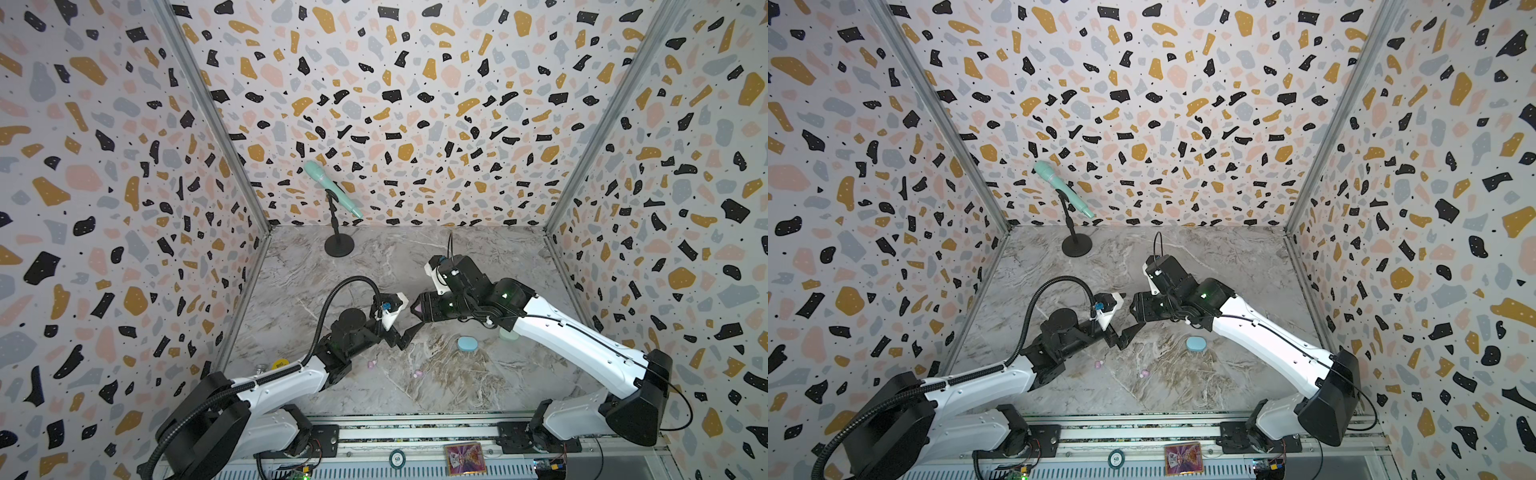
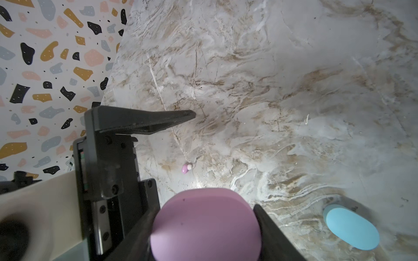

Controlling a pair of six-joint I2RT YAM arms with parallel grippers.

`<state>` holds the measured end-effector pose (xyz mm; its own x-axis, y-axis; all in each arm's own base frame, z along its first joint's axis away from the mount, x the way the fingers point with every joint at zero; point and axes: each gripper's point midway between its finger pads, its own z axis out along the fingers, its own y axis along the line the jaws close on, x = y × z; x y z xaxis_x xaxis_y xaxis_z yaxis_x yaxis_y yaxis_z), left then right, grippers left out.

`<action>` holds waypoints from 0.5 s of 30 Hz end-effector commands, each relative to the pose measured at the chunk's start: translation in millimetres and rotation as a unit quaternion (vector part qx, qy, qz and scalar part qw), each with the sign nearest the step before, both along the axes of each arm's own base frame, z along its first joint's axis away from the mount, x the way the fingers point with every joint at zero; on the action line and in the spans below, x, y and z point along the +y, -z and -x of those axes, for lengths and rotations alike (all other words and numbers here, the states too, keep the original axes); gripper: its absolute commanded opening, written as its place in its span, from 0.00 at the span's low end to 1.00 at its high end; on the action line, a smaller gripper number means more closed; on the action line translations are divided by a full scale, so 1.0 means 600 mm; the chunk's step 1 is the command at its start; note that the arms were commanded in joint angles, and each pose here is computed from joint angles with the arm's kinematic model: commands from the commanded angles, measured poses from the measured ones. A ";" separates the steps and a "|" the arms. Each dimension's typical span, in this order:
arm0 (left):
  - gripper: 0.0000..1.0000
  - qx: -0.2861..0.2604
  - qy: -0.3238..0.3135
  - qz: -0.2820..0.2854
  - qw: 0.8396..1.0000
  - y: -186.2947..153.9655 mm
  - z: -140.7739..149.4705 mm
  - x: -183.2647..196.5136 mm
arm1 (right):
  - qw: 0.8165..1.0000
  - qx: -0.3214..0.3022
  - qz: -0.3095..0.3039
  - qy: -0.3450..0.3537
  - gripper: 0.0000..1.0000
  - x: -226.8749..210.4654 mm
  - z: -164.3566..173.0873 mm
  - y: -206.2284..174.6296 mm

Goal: Insert wireless bluetooth earbuds into charging case
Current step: Pass the charging case.

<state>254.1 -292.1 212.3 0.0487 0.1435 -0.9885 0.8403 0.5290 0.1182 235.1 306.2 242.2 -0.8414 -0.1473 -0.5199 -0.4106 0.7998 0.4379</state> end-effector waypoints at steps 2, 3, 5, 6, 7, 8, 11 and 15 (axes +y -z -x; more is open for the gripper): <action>0.96 -0.058 0.066 0.043 0.995 -0.071 0.023 -0.031 | 1.000 -0.006 -0.020 0.002 0.59 -0.006 0.014 -0.026; 0.94 -0.055 0.072 0.042 0.995 -0.069 0.025 -0.034 | 1.000 -0.007 -0.022 0.002 0.59 -0.005 0.014 -0.027; 0.92 -0.050 0.086 0.035 0.994 -0.066 0.031 -0.042 | 1.000 -0.008 -0.023 0.002 0.59 -0.004 0.014 -0.028; 0.90 -0.048 0.087 0.032 0.995 -0.066 0.031 -0.044 | 1.000 -0.008 -0.023 0.002 0.59 -0.003 0.013 -0.027; 0.88 -0.047 0.091 0.031 0.994 -0.065 0.033 -0.047 | 1.000 -0.008 -0.023 0.003 0.59 -0.003 0.013 -0.027; 0.86 -0.047 0.092 0.026 0.994 -0.063 0.033 -0.049 | 1.000 -0.010 -0.024 0.002 0.59 -0.001 0.012 -0.029; 0.81 -0.044 0.092 0.016 0.995 -0.059 0.030 -0.052 | 1.000 -0.014 -0.027 0.002 0.59 0.001 0.011 -0.035; 0.76 -0.045 0.085 0.018 0.995 -0.062 0.027 -0.051 | 1.000 -0.015 -0.025 0.003 0.59 0.002 0.010 -0.038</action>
<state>238.1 -318.7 232.6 0.1093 0.1187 -0.9869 0.9073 0.3936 0.1478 230.1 307.0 244.0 -0.8453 -0.1399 -0.5156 -0.4057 0.7961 0.4491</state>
